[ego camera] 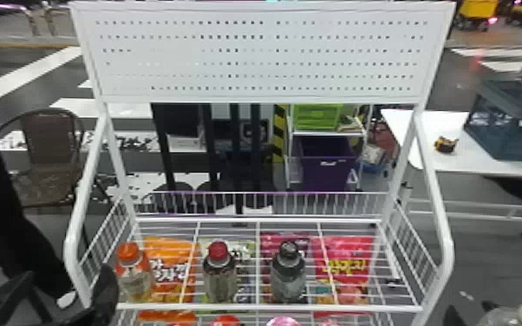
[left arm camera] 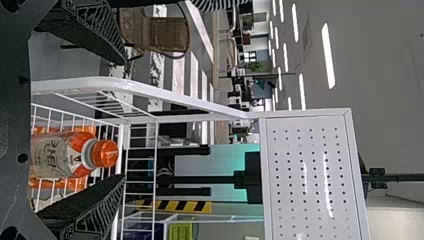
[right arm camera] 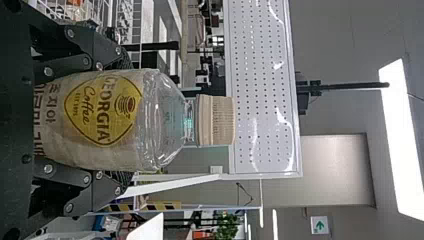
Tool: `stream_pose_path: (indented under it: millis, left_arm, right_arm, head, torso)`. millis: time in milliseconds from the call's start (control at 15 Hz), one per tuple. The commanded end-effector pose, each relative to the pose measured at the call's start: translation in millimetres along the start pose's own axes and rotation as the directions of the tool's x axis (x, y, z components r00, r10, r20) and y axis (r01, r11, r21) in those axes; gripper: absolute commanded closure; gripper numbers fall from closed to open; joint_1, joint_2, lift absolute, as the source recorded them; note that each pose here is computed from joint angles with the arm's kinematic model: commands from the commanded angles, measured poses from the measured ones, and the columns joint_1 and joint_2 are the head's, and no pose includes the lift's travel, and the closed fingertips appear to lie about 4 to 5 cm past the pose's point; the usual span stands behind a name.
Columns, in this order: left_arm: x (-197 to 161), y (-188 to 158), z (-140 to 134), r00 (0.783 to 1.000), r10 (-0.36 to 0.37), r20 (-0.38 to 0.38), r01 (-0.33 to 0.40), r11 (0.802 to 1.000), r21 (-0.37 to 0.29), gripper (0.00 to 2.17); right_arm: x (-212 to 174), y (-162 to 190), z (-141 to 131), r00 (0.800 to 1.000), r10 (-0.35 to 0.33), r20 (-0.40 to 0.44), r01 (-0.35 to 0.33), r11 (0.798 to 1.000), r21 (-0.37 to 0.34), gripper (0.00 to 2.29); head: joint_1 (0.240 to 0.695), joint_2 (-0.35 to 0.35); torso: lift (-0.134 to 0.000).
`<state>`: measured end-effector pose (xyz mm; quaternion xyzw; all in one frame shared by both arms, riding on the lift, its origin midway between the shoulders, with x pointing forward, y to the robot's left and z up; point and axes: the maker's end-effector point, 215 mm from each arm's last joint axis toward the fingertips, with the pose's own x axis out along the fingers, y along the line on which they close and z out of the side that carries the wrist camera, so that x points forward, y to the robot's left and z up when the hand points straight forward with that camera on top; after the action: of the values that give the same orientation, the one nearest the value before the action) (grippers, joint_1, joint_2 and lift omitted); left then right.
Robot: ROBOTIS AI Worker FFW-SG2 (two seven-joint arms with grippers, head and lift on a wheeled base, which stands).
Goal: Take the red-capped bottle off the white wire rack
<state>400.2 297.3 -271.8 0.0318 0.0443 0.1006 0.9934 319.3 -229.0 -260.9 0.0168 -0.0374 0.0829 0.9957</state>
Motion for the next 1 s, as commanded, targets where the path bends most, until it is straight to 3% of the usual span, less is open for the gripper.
stream_pose_path:
  millis: [0,533,667,933]
  left_arm:
    - [0,0,2,1.000,-0.001,0.004,0.001,1.000,-0.001,0.08]
    - [0,0,0,1.000,-0.002,-0.001,0.002,1.000,0.002,0.08]
    - [-4,-15,-15,0.999,-0.022,-0.025,0.022,1.000,0.002,0.08]
    - [-24,-83,-76,0.993,-0.110,-0.033,0.110,0.994,-0.009,0.08]
  right_arm:
    - [0,0,0,1.000,0.000,0.000,0.000,1.000,-0.001,1.43]
    - [1,-1,-2,1.000,-0.001,-0.004,0.001,1.000,-0.004,1.43]
    - [2,0,-2,1.000,0.000,-0.002,0.000,1.000,-0.003,1.43]
    - [3,0,-4,1.000,0.000,-0.008,0.000,1.000,-0.003,1.43]
  head:
    - [0.499,0.000]
    - [0.499,0.000]
    - [0.499,0.000]
    - [0.499,0.000]
  torso:
    - [0.000]
    - [0.000]
    - [0.000]
    - [0.000]
